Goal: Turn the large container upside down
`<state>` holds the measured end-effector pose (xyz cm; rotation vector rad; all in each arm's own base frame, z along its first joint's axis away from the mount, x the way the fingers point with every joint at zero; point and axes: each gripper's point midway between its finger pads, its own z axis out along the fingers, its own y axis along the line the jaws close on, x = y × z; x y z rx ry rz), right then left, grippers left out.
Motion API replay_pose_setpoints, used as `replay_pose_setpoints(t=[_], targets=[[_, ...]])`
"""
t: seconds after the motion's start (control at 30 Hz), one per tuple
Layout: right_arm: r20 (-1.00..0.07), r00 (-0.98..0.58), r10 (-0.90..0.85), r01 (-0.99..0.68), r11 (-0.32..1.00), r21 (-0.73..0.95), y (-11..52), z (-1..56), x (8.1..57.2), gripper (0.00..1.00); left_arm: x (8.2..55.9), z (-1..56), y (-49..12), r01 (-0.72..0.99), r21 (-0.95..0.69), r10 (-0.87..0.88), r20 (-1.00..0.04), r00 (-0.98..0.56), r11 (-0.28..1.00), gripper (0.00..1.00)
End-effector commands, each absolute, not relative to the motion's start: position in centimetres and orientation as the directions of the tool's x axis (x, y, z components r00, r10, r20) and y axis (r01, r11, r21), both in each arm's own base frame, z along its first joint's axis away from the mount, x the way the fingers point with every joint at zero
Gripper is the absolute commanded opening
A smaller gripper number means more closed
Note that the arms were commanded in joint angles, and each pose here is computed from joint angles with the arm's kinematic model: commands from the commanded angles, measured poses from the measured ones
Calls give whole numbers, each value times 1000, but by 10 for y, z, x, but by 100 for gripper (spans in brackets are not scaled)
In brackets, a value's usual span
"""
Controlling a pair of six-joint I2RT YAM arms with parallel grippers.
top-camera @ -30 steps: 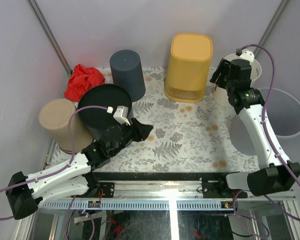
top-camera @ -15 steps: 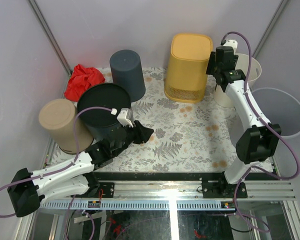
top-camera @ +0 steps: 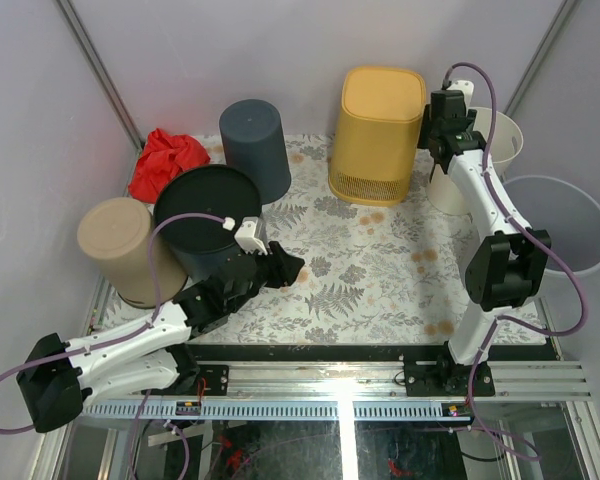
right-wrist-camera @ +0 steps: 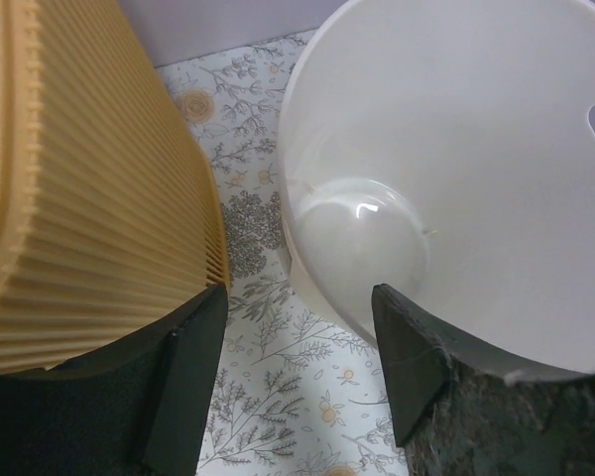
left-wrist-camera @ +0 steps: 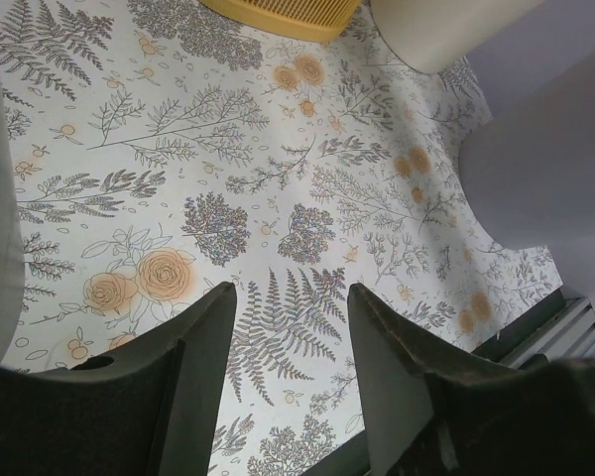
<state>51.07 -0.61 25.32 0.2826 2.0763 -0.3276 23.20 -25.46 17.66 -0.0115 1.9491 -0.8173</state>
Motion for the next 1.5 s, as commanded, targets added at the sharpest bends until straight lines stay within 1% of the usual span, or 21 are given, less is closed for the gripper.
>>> replay_pose_setpoints(t=[0.0, 0.07, 0.13, 0.17, 0.23, 0.27, 0.3, 0.37, 0.4, 0.43, 0.53, 0.73, 0.77, 0.93, 1.2, 1.37, 1.47], targets=[[-880, -469, 72, 349, 931, -110, -14, 269, 515, 61, 239, 187, -250, 320, -543, -362, -799, -480, 776, 49], [-880, -466, 85, 335, 938, -86, -10, 269, 515, 52, 239, 187, -250, 320, -546, -365, -798, -479, 774, 49], [-882, -461, 94, 326, 943, -70, -7, 269, 514, 49, 239, 187, -251, 321, -549, -366, -796, -482, 772, 49], [-882, -462, 96, 321, 945, -65, -6, 268, 513, 44, 239, 188, -251, 321, -551, -367, -795, -483, 770, 49], [-879, -467, 101, 320, 945, -61, -5, 266, 512, 40, 238, 189, -251, 323, -552, -368, -795, -482, 769, 49], [-876, -471, 101, 315, 947, -60, -4, 264, 511, 35, 238, 188, -251, 321, -552, -369, -794, -482, 769, 49], [-872, -478, 101, 310, 949, -60, -3, 261, 510, 27, 238, 188, -250, 320, -553, -370, -794, -482, 769, 49], [-870, -481, 108, 306, 951, -52, -2, 260, 508, 15, 238, 189, -249, 319, -554, -373, -795, -479, 769, 49], [-870, -481, 111, 305, 951, -47, -1, 260, 507, 11, 238, 189, -249, 319, -554, -375, -795, -477, 769, 49], [-869, -481, 113, 304, 952, -45, -1, 260, 506, 10, 238, 189, -248, 319, -554, -375, -795, -477, 769, 49], [-873, -473, 121, 294, 955, -26, 2, 266, 501, 0, 238, 189, -248, 318, -556, -377, -793, -479, 768, 49], [-891, -425, 158, 266, 963, 44, 9, 294, 485, 0, 238, 189, -248, 316, -560, -381, -791, -479, 765, 49], [-901, -401, 167, 252, 965, 67, 12, 308, 479, 0, 238, 189, -249, 317, -562, -382, -790, -479, 764, 49], [-901, -374, 221, 167, 971, 170, 31, 335, 459, 0, 239, 190, -246, 310, -560, -386, -792, -473, 768, 49], [-878, -397, 268, -14, 955, 298, 72, 362, 416, 0, 241, 190, -241, 301, -559, -395, -794, -462, 773, 49], [-867, -426, 256, -80, 944, 319, 90, 366, 392, 0, 242, 190, -239, 293, -555, -396, -797, -457, 779, 49], [-851, -466, 241, -129, 933, 335, 102, 353, 380, 0, 243, 189, -237, 288, -555, -399, -797, -453, 781, 49]])
